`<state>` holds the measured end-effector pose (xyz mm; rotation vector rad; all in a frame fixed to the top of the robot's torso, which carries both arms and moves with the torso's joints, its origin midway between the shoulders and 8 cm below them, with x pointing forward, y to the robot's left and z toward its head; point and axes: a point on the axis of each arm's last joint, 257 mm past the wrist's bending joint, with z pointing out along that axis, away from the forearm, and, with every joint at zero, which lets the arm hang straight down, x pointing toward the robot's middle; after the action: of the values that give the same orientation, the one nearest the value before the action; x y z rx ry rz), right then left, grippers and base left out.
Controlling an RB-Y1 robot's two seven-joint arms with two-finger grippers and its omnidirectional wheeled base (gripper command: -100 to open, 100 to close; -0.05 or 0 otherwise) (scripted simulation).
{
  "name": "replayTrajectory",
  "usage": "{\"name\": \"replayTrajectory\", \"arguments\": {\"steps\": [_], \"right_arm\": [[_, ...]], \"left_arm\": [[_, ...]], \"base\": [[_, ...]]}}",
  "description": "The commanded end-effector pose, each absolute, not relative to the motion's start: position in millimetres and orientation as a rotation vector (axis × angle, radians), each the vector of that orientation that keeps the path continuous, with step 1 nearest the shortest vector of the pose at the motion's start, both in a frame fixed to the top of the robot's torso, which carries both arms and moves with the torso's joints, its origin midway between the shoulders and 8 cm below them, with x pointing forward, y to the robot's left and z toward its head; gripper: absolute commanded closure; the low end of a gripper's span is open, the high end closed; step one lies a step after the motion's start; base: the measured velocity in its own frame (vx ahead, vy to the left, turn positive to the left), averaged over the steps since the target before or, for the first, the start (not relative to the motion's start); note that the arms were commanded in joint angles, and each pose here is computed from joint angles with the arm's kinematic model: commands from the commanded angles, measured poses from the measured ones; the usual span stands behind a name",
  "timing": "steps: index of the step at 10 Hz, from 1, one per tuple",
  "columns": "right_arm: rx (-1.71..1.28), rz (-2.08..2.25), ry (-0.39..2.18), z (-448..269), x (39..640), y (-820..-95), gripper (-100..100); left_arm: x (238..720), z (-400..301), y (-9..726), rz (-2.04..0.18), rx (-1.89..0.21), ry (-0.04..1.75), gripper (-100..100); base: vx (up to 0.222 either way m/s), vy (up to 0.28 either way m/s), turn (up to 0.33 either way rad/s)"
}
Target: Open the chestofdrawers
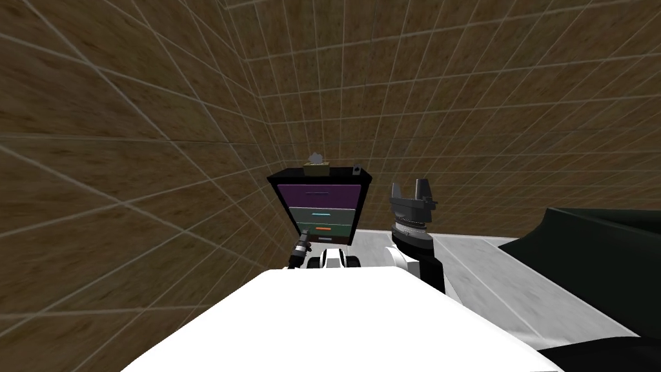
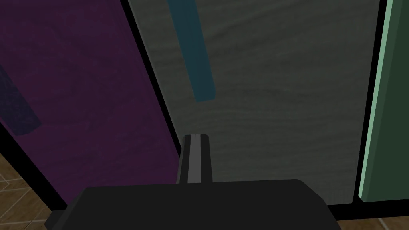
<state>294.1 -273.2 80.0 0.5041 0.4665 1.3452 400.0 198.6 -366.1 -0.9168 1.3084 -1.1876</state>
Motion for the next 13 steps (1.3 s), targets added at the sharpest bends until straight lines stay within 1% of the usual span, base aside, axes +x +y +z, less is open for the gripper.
{"name": "replayTrajectory", "arguments": {"steps": [1, 3, 5, 7, 11, 12, 13], "right_arm": [[0.504, 1.345, 0.467, 80, 294, -273, 0], [0.504, 1.345, 0.467, 80, 294, -273, 0], [0.504, 1.345, 0.467, 80, 294, -273, 0], [0.504, 1.345, 0.467, 80, 294, -273, 0], [0.504, 1.345, 0.466, 80, 294, -273, 0], [0.504, 1.345, 0.466, 80, 294, -273, 0], [0.504, 1.345, 0.466, 80, 294, -273, 0]], "left_arm": [[401, -366, 216, -1.16, -0.877, 1.336, -100], [412, -363, 221, -1.15, -0.876, 1.341, -100], [418, -365, 209, -1.165, -0.918, 1.329, -100], [418, -364, 206, -1.171, -0.923, 1.323, -100], [426, -360, 270, -1.137, -0.953, 1.296, -100], [426, -360, 270, -1.137, -0.953, 1.296, -100], [428, -357, 286, -1.129, -0.958, 1.288, -100]], "base": [[0.019, -0.001, -0.002], [0.132, -0.011, -0.02], [0.135, 0.014, -0.01], [0.037, -0.003, -0.002], [0.009, -0.096, -0.109], [0.003, -0.094, -0.034], [0.006, -0.069, -0.071]]}}
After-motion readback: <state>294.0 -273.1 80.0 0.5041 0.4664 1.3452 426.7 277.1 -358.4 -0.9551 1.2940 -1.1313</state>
